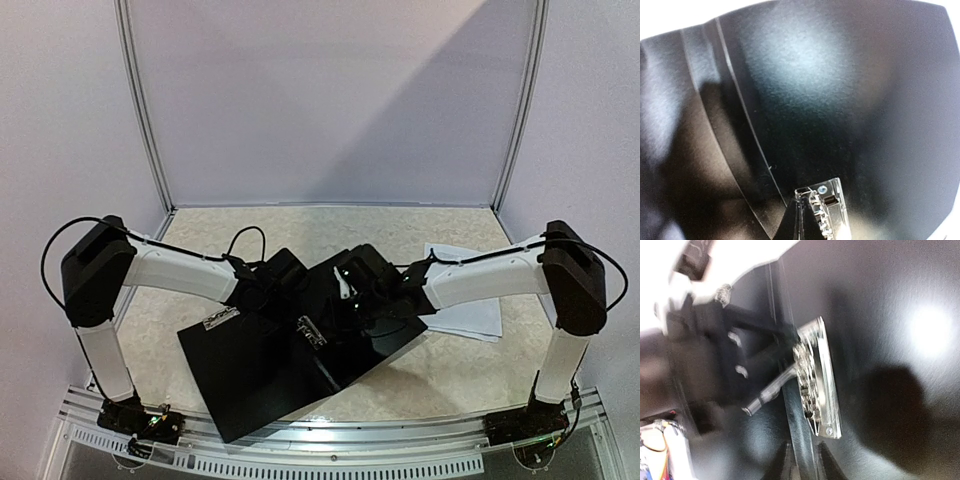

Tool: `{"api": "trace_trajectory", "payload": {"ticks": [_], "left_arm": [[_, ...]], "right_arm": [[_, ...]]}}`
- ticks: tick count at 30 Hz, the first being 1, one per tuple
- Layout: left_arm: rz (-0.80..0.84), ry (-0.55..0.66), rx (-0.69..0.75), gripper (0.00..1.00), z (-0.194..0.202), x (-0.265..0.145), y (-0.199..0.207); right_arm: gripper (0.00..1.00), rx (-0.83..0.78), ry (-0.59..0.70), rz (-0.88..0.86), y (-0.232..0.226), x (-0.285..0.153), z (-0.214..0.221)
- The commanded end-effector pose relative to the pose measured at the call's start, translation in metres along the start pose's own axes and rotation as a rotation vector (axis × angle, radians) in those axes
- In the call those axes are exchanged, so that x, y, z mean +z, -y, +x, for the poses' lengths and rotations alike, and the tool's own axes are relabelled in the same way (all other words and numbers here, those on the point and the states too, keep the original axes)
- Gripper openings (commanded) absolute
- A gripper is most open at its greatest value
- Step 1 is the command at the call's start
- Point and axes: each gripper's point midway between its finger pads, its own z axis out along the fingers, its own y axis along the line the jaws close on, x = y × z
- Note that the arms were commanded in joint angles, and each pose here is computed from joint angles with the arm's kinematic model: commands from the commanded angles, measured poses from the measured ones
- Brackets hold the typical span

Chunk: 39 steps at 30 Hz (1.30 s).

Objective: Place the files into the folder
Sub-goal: Open the spring clip on the folder at the center of the board.

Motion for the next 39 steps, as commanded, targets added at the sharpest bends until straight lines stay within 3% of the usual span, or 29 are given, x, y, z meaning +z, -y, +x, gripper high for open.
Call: {"api": "trace_trajectory", "payload": {"ticks": [1, 5, 11, 17, 21, 28, 35, 39], "left_arm": [[-0.165, -0.061, 0.138, 0.00, 0.019, 0.011, -0.041], [-0.007, -0.042, 0.229, 0.00, 0.006, -0.001, -0.002], [0.187, 0.076, 0.356, 0.01, -0.032, -0.045, 0.057], [0.310, 0.220, 0.552, 0.39, -0.058, -0.102, 0.093], [0.411, 0.290, 0.657, 0.47, -0.054, -0.132, 0.093], [0.364, 0.243, 0.786, 0.46, -0.030, -0.142, 0.056], [0.460, 0.071, 0.876, 0.28, 0.028, -0.142, 0.041], [0.407, 0.013, 0.901, 0.26, 0.045, -0.125, 0.029]], "right_arm": [[0.31, -0.015, 0.042, -0.101, -0.020, -0.027, -0.022], [0.36, -0.031, 0.016, -0.105, -0.018, -0.037, -0.016], [0.41, -0.085, 0.075, -0.067, 0.013, -0.070, -0.027], [0.52, -0.119, 0.154, -0.014, 0.048, -0.109, -0.047], [0.55, -0.091, 0.194, -0.001, 0.070, -0.127, -0.054], [0.59, -0.105, 0.227, 0.022, 0.080, -0.143, -0.055], [0.59, -0.109, 0.153, 0.025, 0.097, -0.123, -0.028], [0.59, -0.092, 0.123, 0.014, 0.106, -0.111, -0.014]]}}
